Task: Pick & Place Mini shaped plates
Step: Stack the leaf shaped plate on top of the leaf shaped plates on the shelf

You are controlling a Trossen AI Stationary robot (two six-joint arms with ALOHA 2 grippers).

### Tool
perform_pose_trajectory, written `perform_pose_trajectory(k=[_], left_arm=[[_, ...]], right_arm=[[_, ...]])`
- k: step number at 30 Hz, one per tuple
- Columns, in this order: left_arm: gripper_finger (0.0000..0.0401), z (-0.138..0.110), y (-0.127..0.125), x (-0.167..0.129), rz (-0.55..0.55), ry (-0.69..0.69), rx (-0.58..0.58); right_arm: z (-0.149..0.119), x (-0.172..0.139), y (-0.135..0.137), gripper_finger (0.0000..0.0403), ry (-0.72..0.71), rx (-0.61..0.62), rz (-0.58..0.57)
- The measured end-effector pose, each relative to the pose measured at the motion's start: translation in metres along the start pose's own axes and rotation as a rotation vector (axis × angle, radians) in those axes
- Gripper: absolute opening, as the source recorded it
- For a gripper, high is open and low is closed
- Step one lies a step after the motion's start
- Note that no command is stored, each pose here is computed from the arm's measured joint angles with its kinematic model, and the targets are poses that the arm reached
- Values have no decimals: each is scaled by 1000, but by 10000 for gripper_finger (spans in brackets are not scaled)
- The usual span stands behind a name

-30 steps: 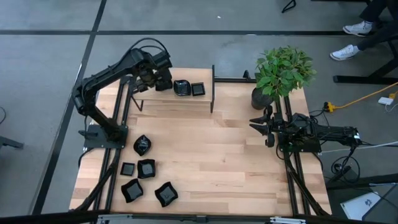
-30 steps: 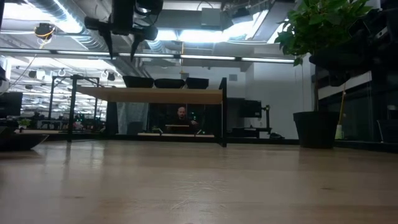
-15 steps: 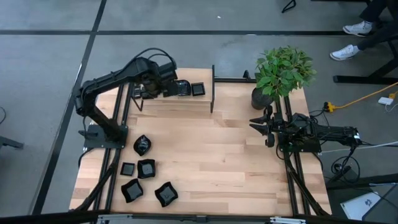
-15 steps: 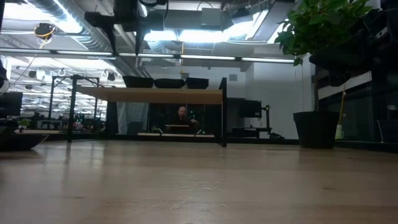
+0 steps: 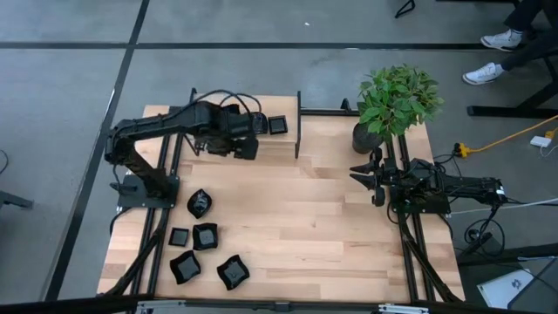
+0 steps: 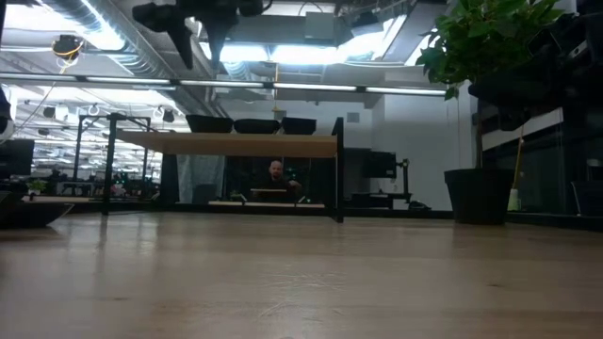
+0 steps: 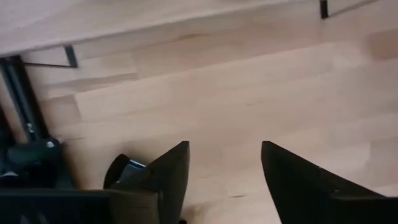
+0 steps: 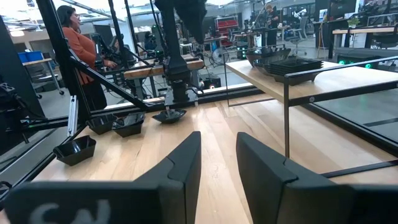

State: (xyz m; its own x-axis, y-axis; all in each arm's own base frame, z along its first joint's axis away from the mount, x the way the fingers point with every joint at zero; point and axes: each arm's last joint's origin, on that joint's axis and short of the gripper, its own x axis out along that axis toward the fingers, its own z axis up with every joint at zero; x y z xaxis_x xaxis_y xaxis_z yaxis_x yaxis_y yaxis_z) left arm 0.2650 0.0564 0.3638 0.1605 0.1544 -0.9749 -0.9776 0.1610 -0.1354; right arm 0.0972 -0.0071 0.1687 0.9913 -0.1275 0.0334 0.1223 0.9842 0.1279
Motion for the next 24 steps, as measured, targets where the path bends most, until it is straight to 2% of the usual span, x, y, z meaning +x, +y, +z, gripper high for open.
perform_pose_trajectory(k=[11,18,24], left_arm=[[89,-39,-17,-5,-69,4,-73],[51,-70,-33,5,-33,45,-195],[18,-97,-53,26,14,129,-242]], right_arm=[[0,0,0,103,0,0,0],[0,0,0,103,0,0,0],[0,0,0,103,0,0,0]])
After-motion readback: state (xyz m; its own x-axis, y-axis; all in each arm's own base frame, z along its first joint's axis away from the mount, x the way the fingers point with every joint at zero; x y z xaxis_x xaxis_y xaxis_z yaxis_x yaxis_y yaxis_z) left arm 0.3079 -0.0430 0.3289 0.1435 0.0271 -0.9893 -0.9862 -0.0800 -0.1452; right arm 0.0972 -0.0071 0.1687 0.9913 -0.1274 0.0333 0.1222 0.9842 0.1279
